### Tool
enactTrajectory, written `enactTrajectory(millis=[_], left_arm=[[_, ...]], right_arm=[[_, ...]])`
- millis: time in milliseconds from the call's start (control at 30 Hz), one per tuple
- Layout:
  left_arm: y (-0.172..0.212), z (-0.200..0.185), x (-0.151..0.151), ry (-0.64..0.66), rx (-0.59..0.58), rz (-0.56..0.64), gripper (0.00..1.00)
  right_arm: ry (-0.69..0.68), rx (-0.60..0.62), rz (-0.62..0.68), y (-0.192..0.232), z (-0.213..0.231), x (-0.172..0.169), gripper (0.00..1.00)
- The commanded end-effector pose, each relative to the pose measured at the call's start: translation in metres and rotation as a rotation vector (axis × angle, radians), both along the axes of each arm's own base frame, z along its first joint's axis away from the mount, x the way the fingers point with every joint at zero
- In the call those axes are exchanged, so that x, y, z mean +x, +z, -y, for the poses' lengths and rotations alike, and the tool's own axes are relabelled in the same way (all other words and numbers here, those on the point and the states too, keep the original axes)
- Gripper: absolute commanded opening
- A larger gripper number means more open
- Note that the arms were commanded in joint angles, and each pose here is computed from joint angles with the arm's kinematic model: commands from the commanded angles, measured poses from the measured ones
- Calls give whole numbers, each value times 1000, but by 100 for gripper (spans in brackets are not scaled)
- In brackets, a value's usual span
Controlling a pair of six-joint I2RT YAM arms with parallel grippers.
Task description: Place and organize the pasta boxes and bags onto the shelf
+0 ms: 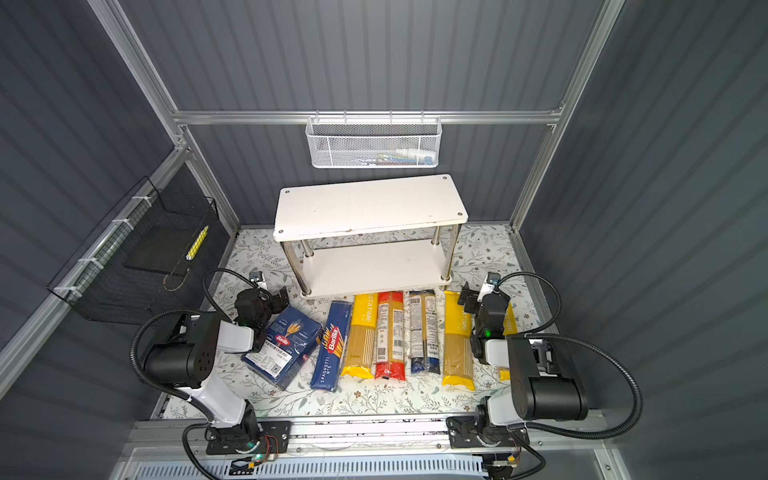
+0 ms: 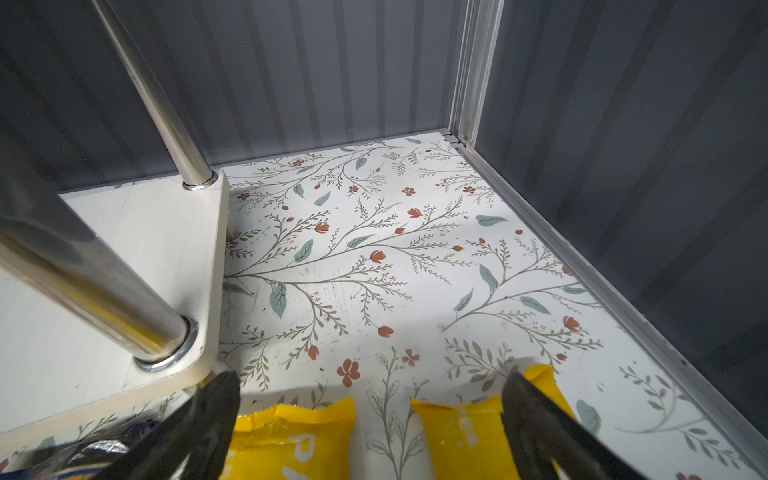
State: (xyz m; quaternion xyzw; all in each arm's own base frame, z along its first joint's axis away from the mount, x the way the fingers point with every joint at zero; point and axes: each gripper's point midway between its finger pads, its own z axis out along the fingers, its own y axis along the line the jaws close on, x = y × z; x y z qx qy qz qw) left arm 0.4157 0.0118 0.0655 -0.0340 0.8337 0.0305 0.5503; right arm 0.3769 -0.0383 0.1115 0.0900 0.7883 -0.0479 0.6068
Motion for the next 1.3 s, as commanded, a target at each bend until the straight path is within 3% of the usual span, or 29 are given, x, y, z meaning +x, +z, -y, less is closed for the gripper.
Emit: enactTrajectory(millis=[0,1267], left_arm=[[-2,10,1,-44,6,-4,99],[-2,10,1,-42,5,-4,99]], right_arm=[[5,-9,29,9,0,5,99],[26,14,31,9,0,5,99]])
